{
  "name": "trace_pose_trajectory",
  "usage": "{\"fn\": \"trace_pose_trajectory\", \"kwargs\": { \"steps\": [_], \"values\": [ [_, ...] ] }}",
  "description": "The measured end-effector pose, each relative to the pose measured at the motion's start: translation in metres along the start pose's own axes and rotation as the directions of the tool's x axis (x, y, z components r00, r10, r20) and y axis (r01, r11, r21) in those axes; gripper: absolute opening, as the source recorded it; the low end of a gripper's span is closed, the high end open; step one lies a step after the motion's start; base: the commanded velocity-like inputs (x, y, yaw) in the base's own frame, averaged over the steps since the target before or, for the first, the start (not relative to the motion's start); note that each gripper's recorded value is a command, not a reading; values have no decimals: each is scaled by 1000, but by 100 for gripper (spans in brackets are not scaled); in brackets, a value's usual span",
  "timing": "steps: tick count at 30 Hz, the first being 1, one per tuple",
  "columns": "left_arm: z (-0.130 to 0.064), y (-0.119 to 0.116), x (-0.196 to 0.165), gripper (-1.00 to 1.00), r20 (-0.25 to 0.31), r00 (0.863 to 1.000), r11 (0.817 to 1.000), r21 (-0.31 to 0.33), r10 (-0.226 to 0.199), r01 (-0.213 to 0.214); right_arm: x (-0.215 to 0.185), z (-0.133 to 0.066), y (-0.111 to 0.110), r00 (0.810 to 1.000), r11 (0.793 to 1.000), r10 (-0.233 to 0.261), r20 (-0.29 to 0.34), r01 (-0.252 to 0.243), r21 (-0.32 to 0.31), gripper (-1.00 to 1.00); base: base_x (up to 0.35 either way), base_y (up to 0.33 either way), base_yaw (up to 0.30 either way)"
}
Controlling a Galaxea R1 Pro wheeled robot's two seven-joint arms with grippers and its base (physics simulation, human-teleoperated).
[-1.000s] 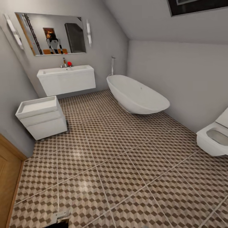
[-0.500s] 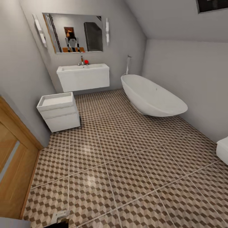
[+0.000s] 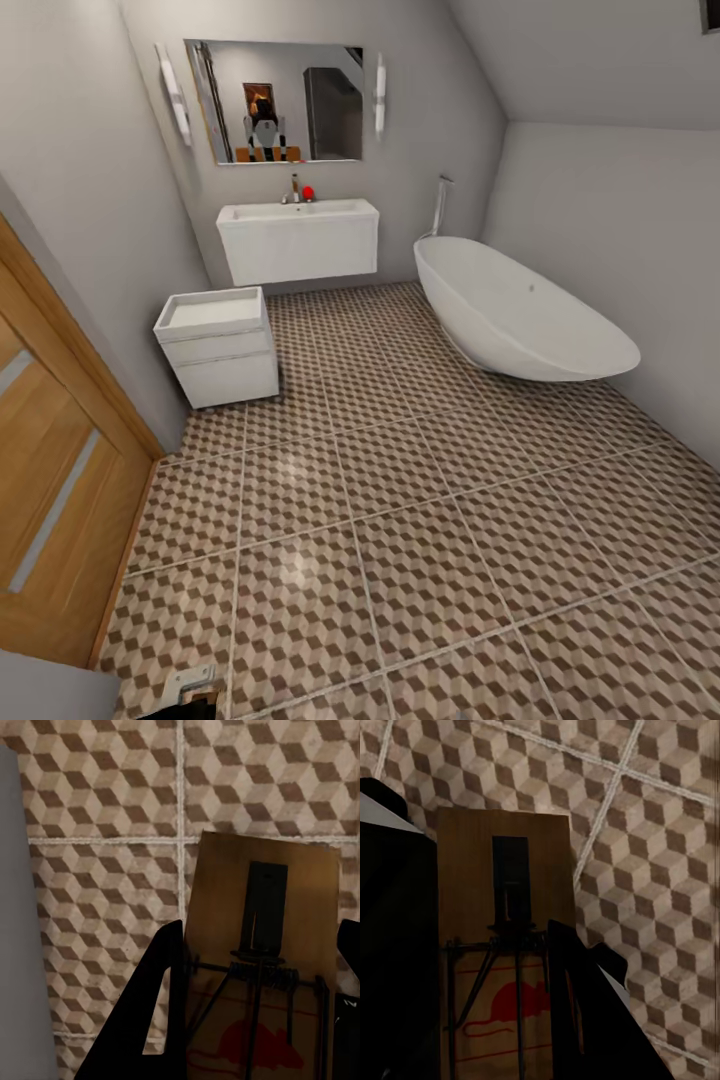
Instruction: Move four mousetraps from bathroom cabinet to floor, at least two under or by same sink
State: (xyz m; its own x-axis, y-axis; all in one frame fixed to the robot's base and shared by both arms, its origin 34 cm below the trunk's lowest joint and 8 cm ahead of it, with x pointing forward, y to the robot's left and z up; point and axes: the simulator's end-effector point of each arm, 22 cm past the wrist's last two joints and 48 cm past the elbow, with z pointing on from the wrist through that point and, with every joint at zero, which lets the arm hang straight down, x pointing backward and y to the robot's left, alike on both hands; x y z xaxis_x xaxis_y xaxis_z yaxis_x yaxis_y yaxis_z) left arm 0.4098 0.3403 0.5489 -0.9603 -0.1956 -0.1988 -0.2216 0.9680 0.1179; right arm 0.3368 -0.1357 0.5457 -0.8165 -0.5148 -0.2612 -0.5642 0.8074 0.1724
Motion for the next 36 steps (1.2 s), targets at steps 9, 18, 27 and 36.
{"fn": "trace_pose_trajectory", "kwargs": {
  "steps": [9, 18, 27, 36],
  "values": [
    [0, 1, 0, -100, -1, 1000, 1000, -1, 0, 0, 0, 0, 1, 1000, 1000, -2, 0, 2, -2, -100, 331, 0, 2],
    [0, 0, 0, -100, -1, 1000, 1000, 0, 0, 0, 0, 0, -1, 1000, 1000, 1, 0, -1, 1, -100, 335, 0, 0],
    [0, -1, 1, -100, -2, 1000, 1000, 0, 0, 0, 5, -1, -8, 1000, 1000, -3, -5, 3, 8, -100, 325, 0, 0],
    [-1, -1, -3, -100, 5, 1000, 1000, 1, -1, 1, 0, -2, -8, 1000, 1000, -5, 5, 5, 8, -100, 69, 0, 0]
  ]
}}
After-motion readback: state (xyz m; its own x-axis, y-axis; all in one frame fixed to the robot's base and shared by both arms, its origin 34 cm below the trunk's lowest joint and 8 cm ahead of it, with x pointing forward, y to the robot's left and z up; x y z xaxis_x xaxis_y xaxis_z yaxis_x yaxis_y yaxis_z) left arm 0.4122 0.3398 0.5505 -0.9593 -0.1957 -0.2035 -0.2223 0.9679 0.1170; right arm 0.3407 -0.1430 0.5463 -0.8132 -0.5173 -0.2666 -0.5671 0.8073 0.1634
